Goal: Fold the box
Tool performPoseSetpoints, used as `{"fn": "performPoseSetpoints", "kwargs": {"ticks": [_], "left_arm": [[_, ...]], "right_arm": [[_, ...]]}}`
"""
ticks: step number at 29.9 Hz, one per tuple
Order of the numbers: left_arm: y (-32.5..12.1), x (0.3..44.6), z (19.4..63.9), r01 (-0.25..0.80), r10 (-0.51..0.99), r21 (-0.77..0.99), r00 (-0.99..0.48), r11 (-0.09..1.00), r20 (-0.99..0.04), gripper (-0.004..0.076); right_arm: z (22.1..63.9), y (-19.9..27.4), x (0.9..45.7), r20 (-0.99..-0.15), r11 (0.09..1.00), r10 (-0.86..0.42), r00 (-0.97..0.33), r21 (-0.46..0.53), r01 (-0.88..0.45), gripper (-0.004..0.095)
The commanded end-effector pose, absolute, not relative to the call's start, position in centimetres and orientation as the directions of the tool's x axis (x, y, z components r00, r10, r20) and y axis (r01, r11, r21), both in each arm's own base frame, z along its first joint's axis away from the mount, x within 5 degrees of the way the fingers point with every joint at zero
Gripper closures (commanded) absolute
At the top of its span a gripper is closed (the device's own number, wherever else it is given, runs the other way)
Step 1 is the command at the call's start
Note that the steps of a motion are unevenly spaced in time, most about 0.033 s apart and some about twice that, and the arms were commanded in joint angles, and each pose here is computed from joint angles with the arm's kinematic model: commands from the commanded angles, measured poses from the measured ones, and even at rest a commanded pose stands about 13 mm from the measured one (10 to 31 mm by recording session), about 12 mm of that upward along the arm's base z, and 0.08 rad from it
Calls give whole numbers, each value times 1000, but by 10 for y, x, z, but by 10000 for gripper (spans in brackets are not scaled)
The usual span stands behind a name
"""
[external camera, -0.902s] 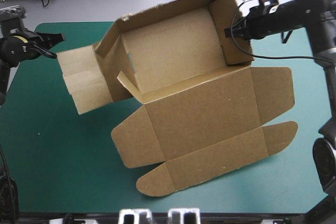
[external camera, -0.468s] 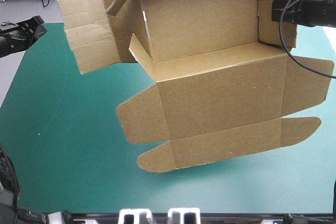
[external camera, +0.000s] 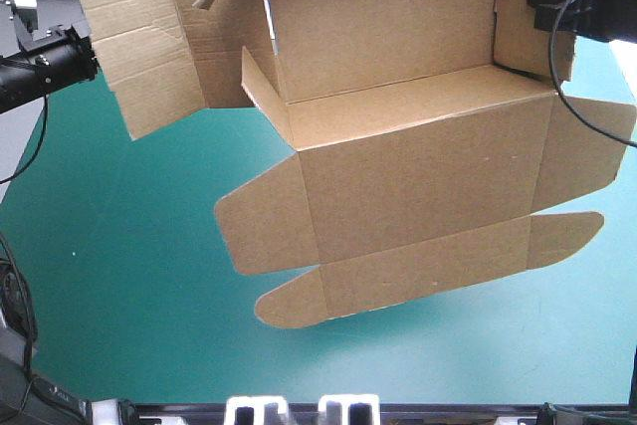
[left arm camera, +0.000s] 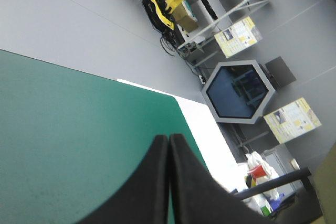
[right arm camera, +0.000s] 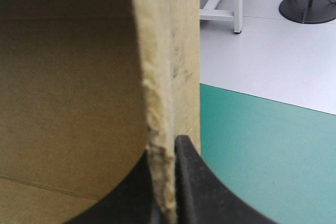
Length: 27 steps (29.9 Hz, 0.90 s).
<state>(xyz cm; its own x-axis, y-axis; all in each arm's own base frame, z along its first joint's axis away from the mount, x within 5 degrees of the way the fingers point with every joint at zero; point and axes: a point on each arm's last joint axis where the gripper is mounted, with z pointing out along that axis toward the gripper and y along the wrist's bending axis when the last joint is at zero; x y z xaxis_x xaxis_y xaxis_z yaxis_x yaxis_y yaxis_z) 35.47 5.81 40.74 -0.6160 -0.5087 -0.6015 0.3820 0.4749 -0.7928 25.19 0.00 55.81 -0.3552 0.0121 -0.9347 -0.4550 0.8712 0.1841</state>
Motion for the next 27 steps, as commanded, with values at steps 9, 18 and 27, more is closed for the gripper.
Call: {"fn": "performPoseSetpoints", "kwargs": {"ticks": [9,18,27], "left_arm": [[-9,317,460,616,-370,-711,-608,339,-702,568],[-46,292,479,698,-294,-659,-591,281,-751,474],[-79,278,491,752,-230,-630,-590,194,-774,474]], "right_arm": [[563,1,262,-942,831,75,-326,240,-503,932],[553,-3,281,-933,827,101,-345,272,-492,931],[548,-5,290,-929,823,107,-355,284,-492,931]]}}
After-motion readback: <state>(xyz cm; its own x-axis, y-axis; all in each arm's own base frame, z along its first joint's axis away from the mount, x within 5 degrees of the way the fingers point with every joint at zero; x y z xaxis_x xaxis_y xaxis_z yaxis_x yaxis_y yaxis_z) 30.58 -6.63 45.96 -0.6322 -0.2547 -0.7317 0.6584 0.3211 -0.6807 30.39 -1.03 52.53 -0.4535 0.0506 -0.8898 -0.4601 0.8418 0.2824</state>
